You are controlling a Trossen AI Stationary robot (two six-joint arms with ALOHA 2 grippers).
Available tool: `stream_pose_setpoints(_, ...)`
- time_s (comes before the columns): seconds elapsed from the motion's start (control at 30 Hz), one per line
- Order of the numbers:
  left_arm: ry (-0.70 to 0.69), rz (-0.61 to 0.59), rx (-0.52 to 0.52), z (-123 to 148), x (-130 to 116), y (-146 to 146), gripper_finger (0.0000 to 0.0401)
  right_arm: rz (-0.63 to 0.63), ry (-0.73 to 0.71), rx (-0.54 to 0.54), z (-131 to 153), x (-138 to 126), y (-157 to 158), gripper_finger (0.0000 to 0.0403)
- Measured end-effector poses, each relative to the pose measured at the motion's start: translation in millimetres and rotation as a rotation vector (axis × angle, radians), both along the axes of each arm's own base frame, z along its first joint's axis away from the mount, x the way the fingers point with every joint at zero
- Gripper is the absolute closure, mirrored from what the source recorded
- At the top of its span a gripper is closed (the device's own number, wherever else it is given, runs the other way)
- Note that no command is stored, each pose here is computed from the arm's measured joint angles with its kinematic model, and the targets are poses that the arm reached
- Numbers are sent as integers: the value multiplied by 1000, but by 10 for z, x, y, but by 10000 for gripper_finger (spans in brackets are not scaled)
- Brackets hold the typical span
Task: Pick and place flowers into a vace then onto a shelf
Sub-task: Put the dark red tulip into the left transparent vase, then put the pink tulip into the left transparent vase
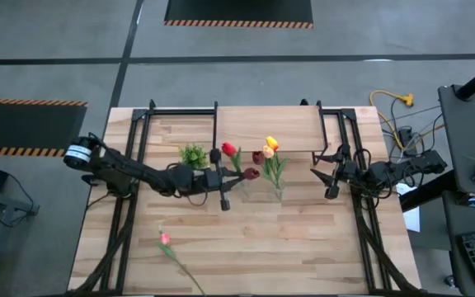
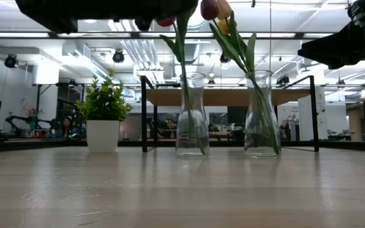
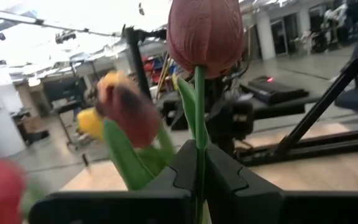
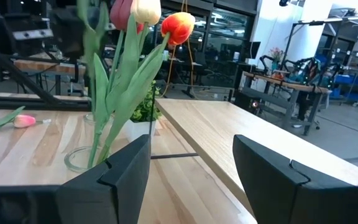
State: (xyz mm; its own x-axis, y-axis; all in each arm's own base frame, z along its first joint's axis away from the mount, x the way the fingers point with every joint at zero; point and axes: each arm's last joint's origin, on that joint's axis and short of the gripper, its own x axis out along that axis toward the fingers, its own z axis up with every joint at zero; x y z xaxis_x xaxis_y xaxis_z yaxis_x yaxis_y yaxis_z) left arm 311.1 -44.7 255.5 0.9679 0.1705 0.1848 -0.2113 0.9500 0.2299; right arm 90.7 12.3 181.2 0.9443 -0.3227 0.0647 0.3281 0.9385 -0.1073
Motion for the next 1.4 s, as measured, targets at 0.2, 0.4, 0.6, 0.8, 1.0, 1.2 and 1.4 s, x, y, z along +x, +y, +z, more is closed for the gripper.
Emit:
stream_pose_setpoints(0.2, 29, 38, -74, -93, -5, 162, 394, 0, 0, 0, 0, 0, 0, 184)
stream_pose_setpoints(0.4, 33, 51, -117, -111, -4, 220, 339, 0, 0, 0, 0, 0, 0, 184)
stream_pose_setpoints(0.6, 41, 48, -115, -113, -6, 218, 224, -1, 0, 0, 0, 0, 0, 184)
stream_pose_setpoints(0.8, 23, 29, -118, 26, -97, 177, 113, 0, 0, 0, 0, 0, 0, 184)
stream_pose_setpoints(1.0, -1, 5, -122, 199, -228, 127, 64, -1, 1, -2, 0, 0, 0, 184)
stream_pose_setpoints(1.2, -48, -45, -130, 358, -358, 15, 60, -1, 1, -2, 0, 0, 0, 184)
stream_pose_setpoints(1.4, -18, -170, -282, 460, -553, -214, 60, -1, 0, 0, 0, 0, 0, 184)
